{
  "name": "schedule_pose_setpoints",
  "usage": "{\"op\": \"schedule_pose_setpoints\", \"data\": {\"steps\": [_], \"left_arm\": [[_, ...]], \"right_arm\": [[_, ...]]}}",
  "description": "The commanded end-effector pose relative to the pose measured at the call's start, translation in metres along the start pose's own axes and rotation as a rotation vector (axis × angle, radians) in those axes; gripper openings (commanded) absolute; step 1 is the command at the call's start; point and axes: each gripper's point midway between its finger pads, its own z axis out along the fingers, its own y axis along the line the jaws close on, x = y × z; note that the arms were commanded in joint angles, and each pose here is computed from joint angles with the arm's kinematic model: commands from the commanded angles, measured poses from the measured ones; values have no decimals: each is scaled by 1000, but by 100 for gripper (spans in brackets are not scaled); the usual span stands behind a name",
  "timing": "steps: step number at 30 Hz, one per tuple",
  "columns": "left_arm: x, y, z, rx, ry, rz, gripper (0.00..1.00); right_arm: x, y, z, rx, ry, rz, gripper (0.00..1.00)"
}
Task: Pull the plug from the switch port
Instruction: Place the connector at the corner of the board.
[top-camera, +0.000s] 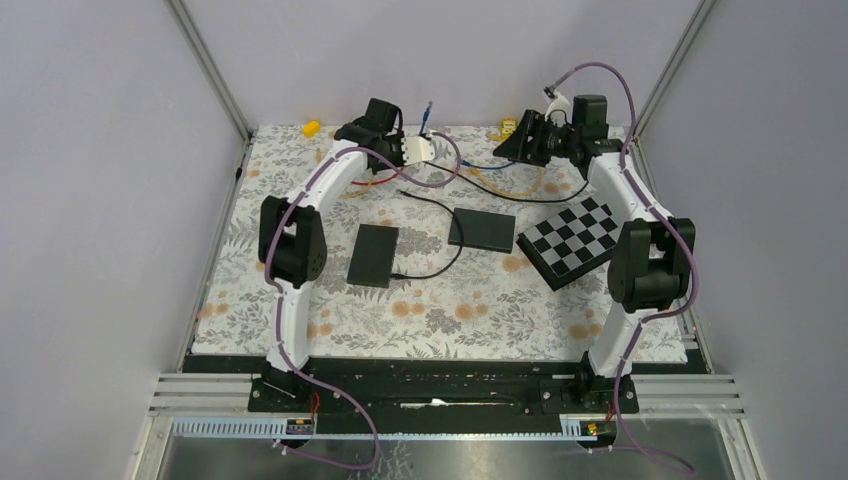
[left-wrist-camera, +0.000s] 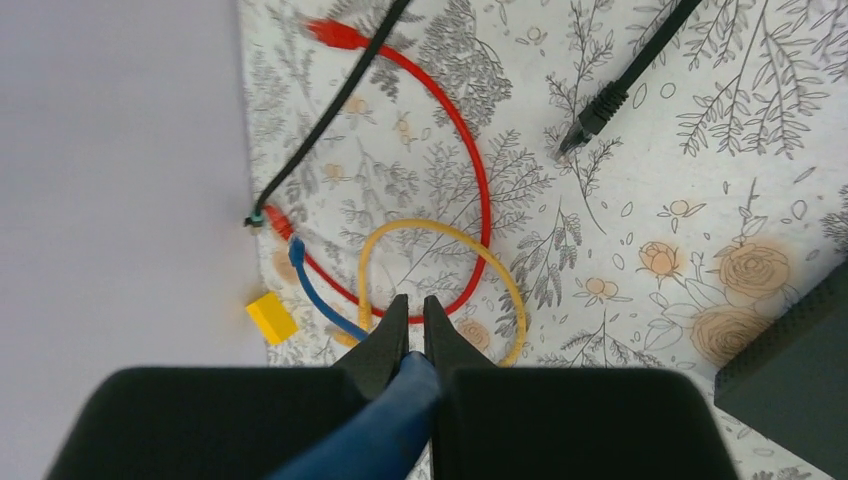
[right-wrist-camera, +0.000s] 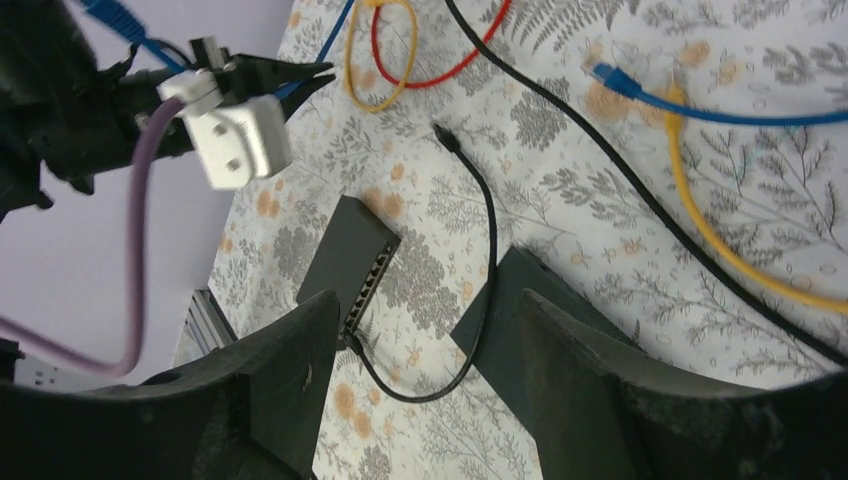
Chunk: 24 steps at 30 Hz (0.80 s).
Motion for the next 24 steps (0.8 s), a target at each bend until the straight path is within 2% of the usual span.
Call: {"op": "schedule_pose_setpoints", "data": {"steps": [1, 9, 14, 15, 19, 24], "left_arm": [[12, 8, 19, 0, 56, 30, 7], [29, 8, 57, 20, 82, -7, 16], [36, 8, 76, 17, 86, -17, 27], [36, 8, 80, 11, 84, -19, 31], [33, 15, 86, -40, 60, -56, 61], [28, 35, 79, -153, 41, -134, 77]], "right_arm": [[-6, 27, -23, -40, -39, -95, 71], [3, 13, -31, -12, -32, -101, 71], [12, 4, -25, -12, -7, -73, 72], [13, 2, -24, -10, -4, -69, 71], [16, -3, -22, -7, 4, -57, 71], [20, -3, -21, -12, 13, -50, 71]]}}
